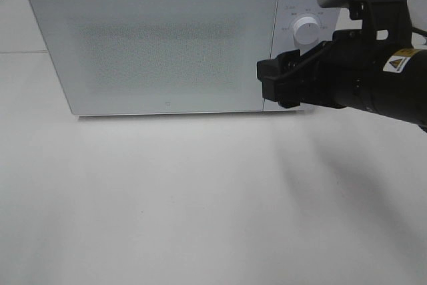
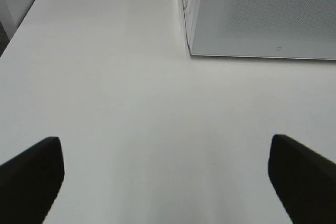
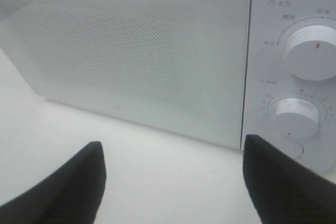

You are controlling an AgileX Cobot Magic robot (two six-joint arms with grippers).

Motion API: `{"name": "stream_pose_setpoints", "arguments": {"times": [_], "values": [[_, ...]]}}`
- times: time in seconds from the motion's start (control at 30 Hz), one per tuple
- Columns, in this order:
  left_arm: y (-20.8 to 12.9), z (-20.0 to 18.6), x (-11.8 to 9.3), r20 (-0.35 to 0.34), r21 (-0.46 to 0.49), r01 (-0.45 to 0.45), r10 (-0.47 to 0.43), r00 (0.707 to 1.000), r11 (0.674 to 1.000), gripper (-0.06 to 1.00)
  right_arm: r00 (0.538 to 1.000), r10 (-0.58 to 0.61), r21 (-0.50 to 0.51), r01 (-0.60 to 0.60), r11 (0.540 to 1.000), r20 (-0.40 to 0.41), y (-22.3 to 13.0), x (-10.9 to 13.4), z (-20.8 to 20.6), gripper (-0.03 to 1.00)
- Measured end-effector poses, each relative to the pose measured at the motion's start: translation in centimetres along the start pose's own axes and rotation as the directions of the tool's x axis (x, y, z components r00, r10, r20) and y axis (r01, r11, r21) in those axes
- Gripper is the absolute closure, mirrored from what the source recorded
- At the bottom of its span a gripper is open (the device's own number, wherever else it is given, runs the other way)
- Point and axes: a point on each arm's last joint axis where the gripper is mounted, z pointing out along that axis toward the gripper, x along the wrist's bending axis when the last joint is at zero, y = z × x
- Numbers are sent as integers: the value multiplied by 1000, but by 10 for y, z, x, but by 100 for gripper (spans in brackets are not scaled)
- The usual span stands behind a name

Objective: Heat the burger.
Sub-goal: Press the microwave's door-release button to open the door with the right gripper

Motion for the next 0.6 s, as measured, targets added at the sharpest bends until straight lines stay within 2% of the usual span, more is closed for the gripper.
{"name": "stream_pose_setpoints", "arguments": {"times": [0.13, 0.2, 0.23, 0.3, 0.37, 0.4, 0.47, 0.6], "values": [[0, 0, 0, 0, 0, 0, 0, 1000, 1000, -3, 999, -32, 74, 35, 997, -40, 0, 1, -11, 32], [0, 0, 0, 0, 0, 0, 0, 1000, 1000, -3, 995, -48, 178, 63, 982, -90, 6, -2, -26, 32], [0, 0, 0, 0, 0, 0, 0, 1000, 1000, -3, 995, -48, 178, 63, 982, -90, 6, -2, -26, 32], [0, 0, 0, 0, 0, 0, 0, 1000, 1000, -3, 987, -82, 279, 117, 953, -135, 10, -2, -39, 32], [0, 0, 0, 0, 0, 0, 0, 1000, 1000, -3, 985, -94, 311, 135, 941, -145, 11, -2, -44, 32], [0, 0, 0, 0, 0, 0, 0, 1000, 1000, -3, 983, -110, 367, 157, 917, -144, 13, -3, -53, 32], [0, 0, 0, 0, 0, 0, 0, 1000, 1000, -3, 985, -107, 393, 153, 907, -135, 14, -4, -59, 32], [0, 0, 0, 0, 0, 0, 0, 1000, 1000, -3, 995, -88, 488, 103, 866, -55, 13, -11, -84, 32]]}}
